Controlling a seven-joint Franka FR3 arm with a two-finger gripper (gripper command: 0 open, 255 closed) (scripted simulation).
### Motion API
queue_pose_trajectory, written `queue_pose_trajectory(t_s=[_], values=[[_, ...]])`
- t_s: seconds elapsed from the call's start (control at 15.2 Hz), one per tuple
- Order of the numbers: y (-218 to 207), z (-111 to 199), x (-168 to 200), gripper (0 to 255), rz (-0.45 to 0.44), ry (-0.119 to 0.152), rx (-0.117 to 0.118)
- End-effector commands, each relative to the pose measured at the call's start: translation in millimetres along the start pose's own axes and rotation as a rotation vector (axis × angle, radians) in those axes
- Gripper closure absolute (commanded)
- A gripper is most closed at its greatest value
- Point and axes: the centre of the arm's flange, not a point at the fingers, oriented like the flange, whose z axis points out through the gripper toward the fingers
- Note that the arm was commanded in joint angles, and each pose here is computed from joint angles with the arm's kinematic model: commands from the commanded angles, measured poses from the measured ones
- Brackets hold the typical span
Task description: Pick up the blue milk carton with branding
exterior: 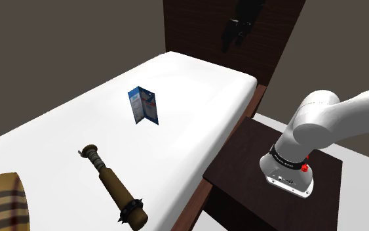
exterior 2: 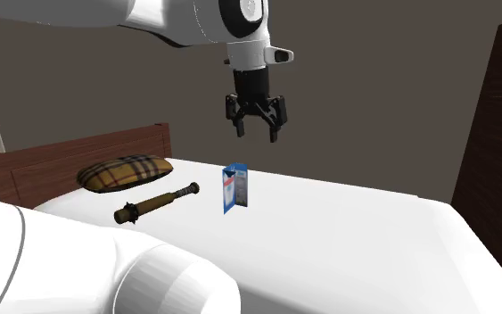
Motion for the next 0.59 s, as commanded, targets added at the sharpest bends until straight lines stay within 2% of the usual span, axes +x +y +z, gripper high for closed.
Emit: queue_pose_trajectory(t_s=[0.0, 0.53], values=[[0.0, 0.0, 0.0, 0, 0.000, 0.000, 0.000], [-71.0, 62.2, 58.7, 0, 0.017, -0.059, -0.009]])
